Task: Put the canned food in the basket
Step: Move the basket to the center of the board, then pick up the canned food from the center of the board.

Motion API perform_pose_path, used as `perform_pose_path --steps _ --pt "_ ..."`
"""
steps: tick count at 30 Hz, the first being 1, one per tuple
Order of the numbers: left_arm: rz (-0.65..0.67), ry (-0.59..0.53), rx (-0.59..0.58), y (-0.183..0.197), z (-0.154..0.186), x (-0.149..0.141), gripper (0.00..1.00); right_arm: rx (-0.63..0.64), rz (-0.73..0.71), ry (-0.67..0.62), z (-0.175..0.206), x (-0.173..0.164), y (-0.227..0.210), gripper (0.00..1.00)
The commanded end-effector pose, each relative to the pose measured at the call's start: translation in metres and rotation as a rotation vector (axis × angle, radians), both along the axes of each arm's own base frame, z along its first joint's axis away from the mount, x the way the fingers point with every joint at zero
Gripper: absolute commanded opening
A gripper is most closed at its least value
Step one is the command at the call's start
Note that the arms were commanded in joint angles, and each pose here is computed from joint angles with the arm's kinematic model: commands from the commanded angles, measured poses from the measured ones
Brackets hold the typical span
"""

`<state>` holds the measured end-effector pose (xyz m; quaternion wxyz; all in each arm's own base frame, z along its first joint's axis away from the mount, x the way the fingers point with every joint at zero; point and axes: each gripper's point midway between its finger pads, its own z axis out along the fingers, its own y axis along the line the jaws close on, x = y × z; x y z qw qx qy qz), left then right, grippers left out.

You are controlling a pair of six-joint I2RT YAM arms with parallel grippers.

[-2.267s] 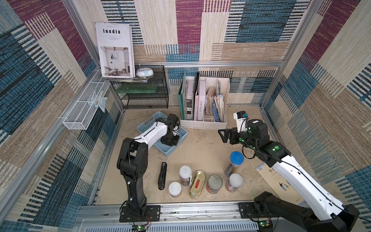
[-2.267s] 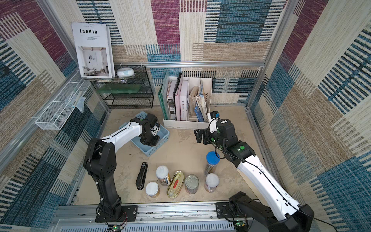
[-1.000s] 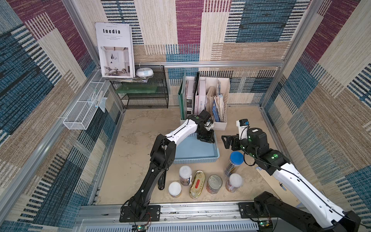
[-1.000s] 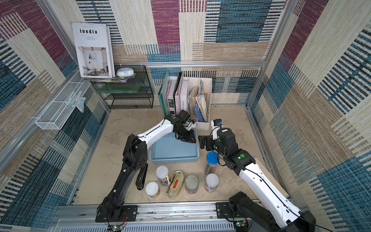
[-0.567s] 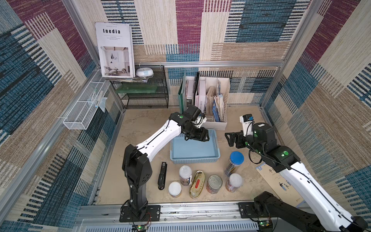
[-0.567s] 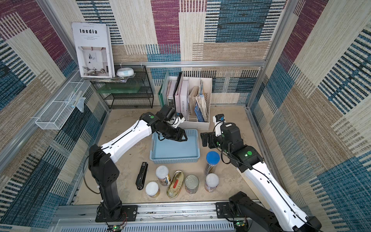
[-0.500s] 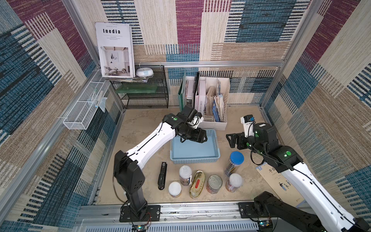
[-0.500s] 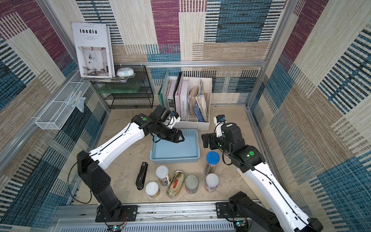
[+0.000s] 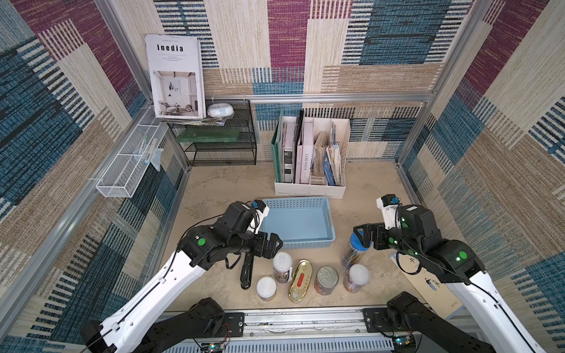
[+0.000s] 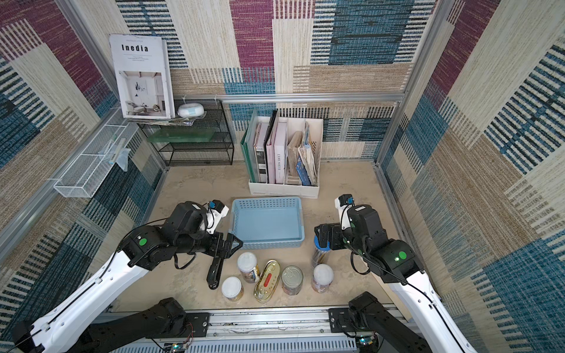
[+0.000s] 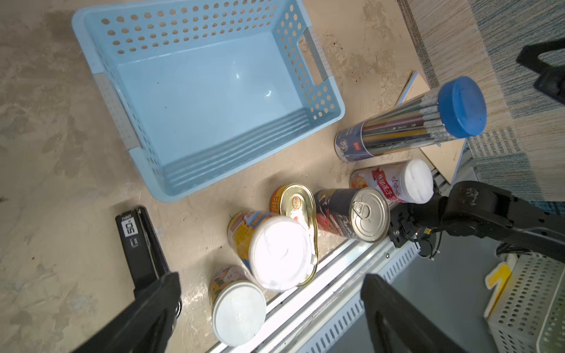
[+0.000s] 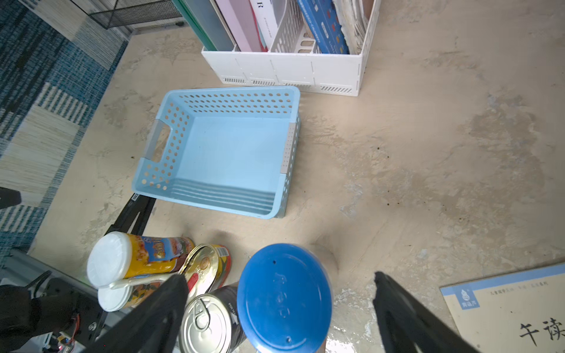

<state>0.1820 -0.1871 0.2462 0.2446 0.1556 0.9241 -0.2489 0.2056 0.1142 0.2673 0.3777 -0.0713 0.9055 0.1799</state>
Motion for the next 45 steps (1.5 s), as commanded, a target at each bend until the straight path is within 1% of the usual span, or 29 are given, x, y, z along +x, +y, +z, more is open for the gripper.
perform_pose_path --steps 1,3,4,8,12,15,19,22,27,38,40,43,45 --pt "-0.007 0.061 -0.001 0.01 -0.004 -0.023 0.99 0.038 0.068 0.042 0.004 -0.015 0.009 0.99" --pt "-0.039 0.09 -0.015 0.006 -0.006 -0.034 0.99 0.052 0.096 0.052 0.007 -0.019 0.013 0.99" --pt "-0.05 0.102 -0.004 0.005 -0.009 -0.037 0.99 0.062 0.118 0.061 0.008 -0.021 0.017 0.99" --pt "-0.091 0.116 0.118 -0.004 -0.025 -0.039 0.99 0.093 0.201 0.053 0.018 -0.018 0.034 0.99" --pt "-0.099 0.135 0.21 -0.013 -0.042 -0.033 0.99 0.023 0.2 0.04 0.02 0.008 0.039 0.99" --pt "-0.09 0.131 0.269 -0.015 -0.051 -0.026 0.99 0.001 0.214 0.037 0.017 0.031 0.05 0.99" --pt "-0.086 0.149 0.3 -0.021 -0.058 -0.022 0.99 -0.011 0.234 0.02 0.022 0.055 0.064 0.99" --pt "-0.107 0.158 0.324 -0.03 -0.064 -0.023 0.99 -0.015 0.25 0.018 0.021 0.068 0.073 0.99" --pt "-0.123 0.174 0.361 -0.042 -0.08 -0.021 0.99 -0.016 0.264 0.013 0.016 0.076 0.079 0.99" --pt "-0.146 0.203 0.451 -0.06 -0.11 -0.009 0.99 -0.016 0.278 0.014 0.001 0.073 0.08 0.99" --pt "-0.145 0.203 0.478 -0.058 -0.116 -0.007 0.94 -0.014 0.278 0.008 0.0 0.073 0.08 0.99" --pt "-0.145 0.205 0.508 -0.057 -0.123 -0.005 0.8 -0.013 0.279 0.007 -0.003 0.073 0.08 0.99" --pt "-0.152 0.223 0.509 -0.058 -0.126 -0.007 0.76 -0.011 0.281 0.007 -0.005 0.072 0.08 0.99"
